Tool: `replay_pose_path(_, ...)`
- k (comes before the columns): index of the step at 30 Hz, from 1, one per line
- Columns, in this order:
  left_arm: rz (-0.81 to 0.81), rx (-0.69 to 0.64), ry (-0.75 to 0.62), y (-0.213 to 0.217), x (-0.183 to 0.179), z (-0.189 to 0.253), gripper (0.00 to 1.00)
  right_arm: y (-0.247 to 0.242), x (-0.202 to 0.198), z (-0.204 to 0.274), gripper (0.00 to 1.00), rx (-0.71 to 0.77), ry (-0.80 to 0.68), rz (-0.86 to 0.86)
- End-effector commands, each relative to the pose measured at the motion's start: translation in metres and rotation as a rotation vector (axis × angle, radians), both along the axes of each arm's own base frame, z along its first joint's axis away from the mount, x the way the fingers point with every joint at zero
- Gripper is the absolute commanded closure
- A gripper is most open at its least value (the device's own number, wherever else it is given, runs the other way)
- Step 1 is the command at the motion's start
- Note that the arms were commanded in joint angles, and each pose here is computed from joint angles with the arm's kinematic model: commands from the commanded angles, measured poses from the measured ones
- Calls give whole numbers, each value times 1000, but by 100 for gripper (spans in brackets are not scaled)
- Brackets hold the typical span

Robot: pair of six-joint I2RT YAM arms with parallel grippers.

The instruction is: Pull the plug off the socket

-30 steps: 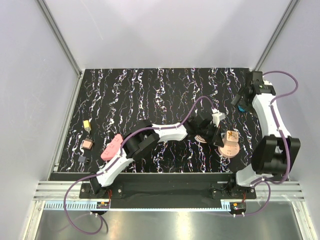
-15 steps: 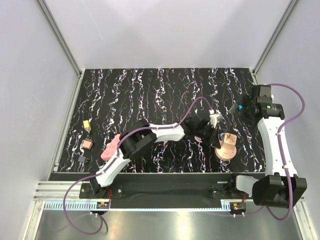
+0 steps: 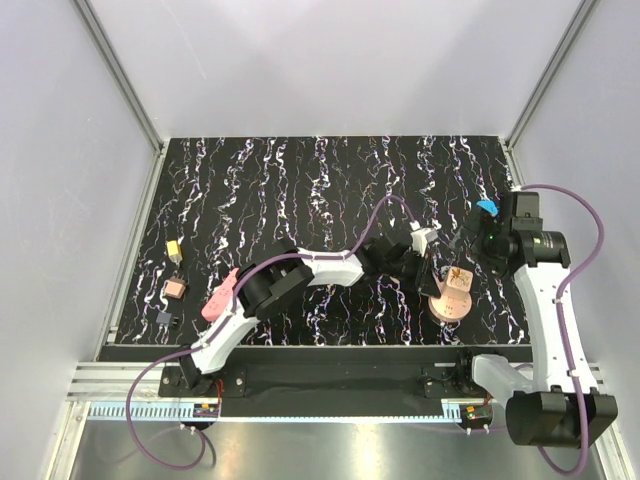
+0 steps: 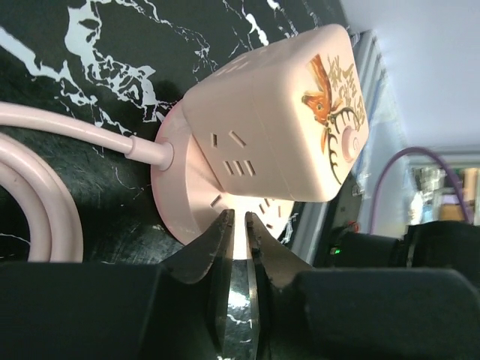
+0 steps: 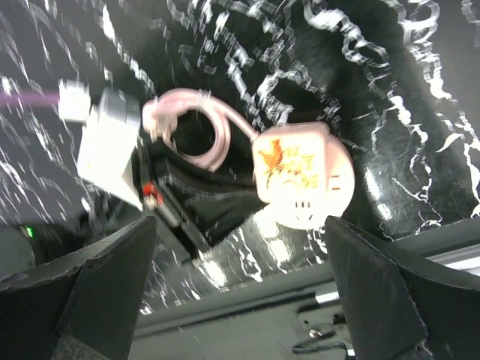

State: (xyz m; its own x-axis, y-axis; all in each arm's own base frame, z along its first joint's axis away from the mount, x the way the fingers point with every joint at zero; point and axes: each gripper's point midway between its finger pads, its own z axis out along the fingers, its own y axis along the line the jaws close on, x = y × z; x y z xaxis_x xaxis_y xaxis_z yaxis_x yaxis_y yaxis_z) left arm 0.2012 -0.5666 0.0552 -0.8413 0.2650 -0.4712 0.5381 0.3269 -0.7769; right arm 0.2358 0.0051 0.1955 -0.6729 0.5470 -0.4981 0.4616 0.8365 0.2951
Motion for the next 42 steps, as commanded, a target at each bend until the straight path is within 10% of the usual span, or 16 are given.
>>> replay_pose_path(1, 6, -53, 75, -1, -7, 6, 82, 12, -6, -15, 0, -17, 81, 117)
replay_pose_path(42, -13, -61, 155, 5, -4, -11, 88, 4, -15, -84, 0, -12, 361, -28)
